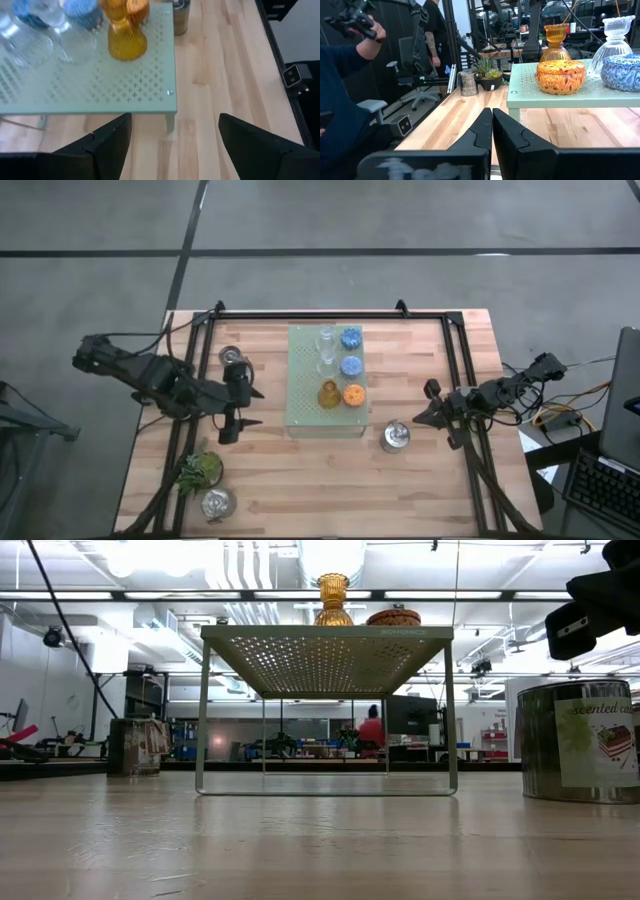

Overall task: Pick & Place candle stick holders
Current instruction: Put the top brown scented candle on the shelf

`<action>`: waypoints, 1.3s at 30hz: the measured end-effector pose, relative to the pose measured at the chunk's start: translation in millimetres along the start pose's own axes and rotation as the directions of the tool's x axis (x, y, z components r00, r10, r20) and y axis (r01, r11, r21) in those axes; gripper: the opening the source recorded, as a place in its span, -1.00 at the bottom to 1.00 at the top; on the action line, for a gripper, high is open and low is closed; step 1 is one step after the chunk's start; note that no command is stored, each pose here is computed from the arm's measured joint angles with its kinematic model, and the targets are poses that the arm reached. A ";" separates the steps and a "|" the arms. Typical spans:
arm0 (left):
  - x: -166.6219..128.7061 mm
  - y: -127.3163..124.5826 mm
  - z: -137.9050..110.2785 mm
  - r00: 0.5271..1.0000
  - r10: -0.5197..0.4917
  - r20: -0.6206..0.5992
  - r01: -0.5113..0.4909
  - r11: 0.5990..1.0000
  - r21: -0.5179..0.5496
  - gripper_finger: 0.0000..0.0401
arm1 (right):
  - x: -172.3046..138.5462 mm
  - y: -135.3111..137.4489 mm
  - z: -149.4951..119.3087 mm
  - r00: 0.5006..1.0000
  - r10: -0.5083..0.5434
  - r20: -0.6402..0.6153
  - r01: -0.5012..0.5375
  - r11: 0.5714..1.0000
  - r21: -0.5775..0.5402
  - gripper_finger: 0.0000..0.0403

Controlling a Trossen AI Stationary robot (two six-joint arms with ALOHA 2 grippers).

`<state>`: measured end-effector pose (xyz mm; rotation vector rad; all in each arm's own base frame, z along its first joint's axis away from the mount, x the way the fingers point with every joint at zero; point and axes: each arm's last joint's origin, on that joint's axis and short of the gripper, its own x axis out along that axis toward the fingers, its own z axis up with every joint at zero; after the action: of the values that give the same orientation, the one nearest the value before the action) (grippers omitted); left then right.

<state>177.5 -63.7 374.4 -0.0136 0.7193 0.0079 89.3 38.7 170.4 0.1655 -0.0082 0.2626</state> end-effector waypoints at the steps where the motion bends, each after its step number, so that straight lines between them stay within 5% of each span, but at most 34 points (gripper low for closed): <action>1: 2.6 -0.4 -3.4 1.000 -0.002 0.002 0.002 1.000 -0.005 0.50 | 0.0 0.0 -0.1 1.000 0.000 0.000 0.000 1.000 0.000 -0.96; 20: 0.7 19.7 -56.7 0.975 0.195 -0.108 -0.209 0.967 -0.146 0.50 | 0.0 0.0 -0.1 1.000 0.000 0.000 0.000 1.000 0.000 -0.96; 30: 24.9 20.1 -83.8 0.943 0.241 -0.229 -0.272 0.956 -0.111 0.50 | 0.0 0.0 -0.1 1.000 0.000 0.000 0.000 1.000 0.000 -0.96; 39: 53.0 31.6 -123.1 0.794 0.580 -0.182 -0.604 0.785 -0.138 0.50 | 0.0 0.0 -0.1 1.000 0.000 0.000 0.000 1.000 0.000 -0.96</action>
<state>135.9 -33.8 246.6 0.0322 0.8285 0.6942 89.3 38.7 170.3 0.1654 -0.0079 0.2626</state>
